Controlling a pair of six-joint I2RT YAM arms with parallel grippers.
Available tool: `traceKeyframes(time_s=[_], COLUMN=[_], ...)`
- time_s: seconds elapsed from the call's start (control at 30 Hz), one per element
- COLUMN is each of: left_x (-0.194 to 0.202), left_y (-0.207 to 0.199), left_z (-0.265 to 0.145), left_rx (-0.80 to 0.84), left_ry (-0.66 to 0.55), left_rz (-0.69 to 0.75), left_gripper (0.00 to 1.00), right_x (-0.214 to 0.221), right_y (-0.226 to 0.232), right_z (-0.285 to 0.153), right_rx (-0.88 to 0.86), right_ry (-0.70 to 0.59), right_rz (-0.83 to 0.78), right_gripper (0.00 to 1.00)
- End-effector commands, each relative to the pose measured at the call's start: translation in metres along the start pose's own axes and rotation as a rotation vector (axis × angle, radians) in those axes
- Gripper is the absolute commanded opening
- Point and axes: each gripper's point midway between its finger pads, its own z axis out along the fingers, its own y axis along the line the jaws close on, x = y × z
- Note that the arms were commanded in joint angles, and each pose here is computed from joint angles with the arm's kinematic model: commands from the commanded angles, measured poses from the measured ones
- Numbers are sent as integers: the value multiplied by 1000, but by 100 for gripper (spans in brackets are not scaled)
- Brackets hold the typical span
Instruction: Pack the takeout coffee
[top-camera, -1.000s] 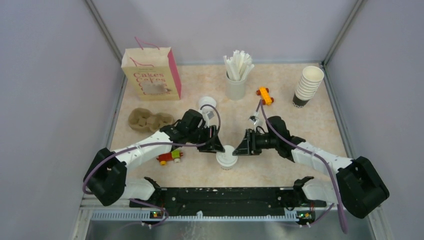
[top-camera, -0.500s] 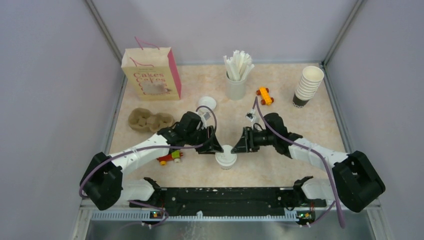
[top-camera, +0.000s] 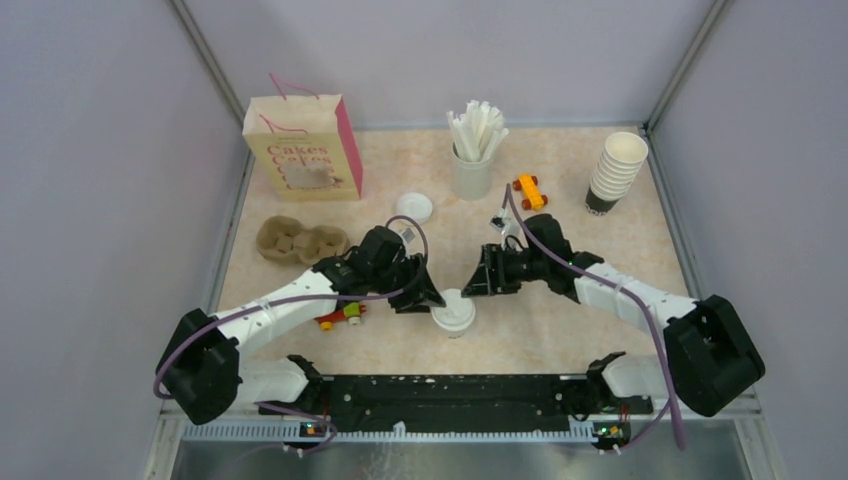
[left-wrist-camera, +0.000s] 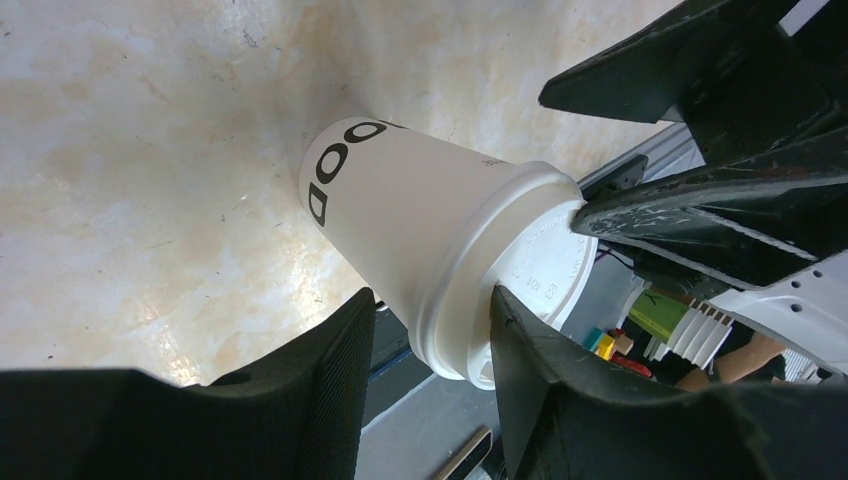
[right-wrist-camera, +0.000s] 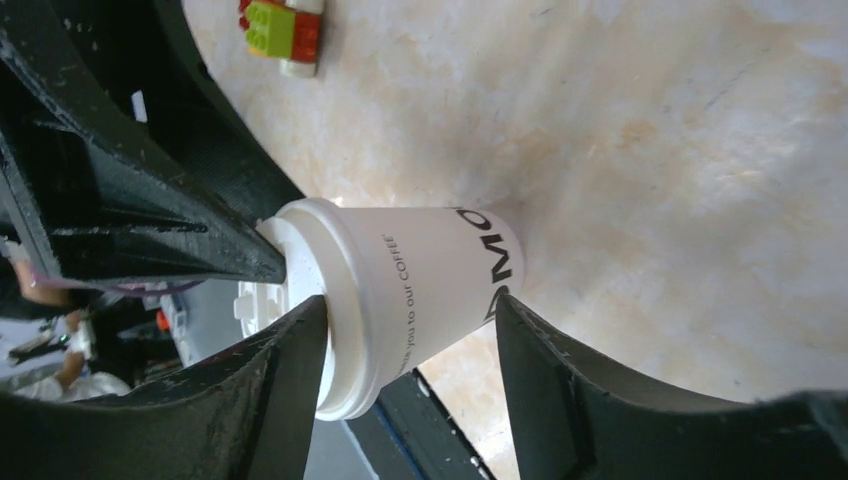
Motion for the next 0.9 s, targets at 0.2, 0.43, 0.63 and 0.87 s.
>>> traceKeyframes(time_s=[0.2, 0.43, 0.63, 0.87], left_x=[18, 17, 12, 12], left_y=[29, 27, 21, 21], left_z=[1, 1, 0, 0], left_rx=[-147, -144, -140, -140], left_ry=[73, 75, 67, 69], left_rz=[-11, 5, 22, 22], left_gripper=[51, 51, 51, 51], right_x=[-22, 7, 32, 43], right_y=[24, 51, 56, 56], right_z=[-33, -35, -27, -20], right_rx=[50, -46, -29, -30], right_ry=[-152, -96, -25, 29], right_rz=[122, 169, 208, 219], right_gripper=[67, 65, 65, 64])
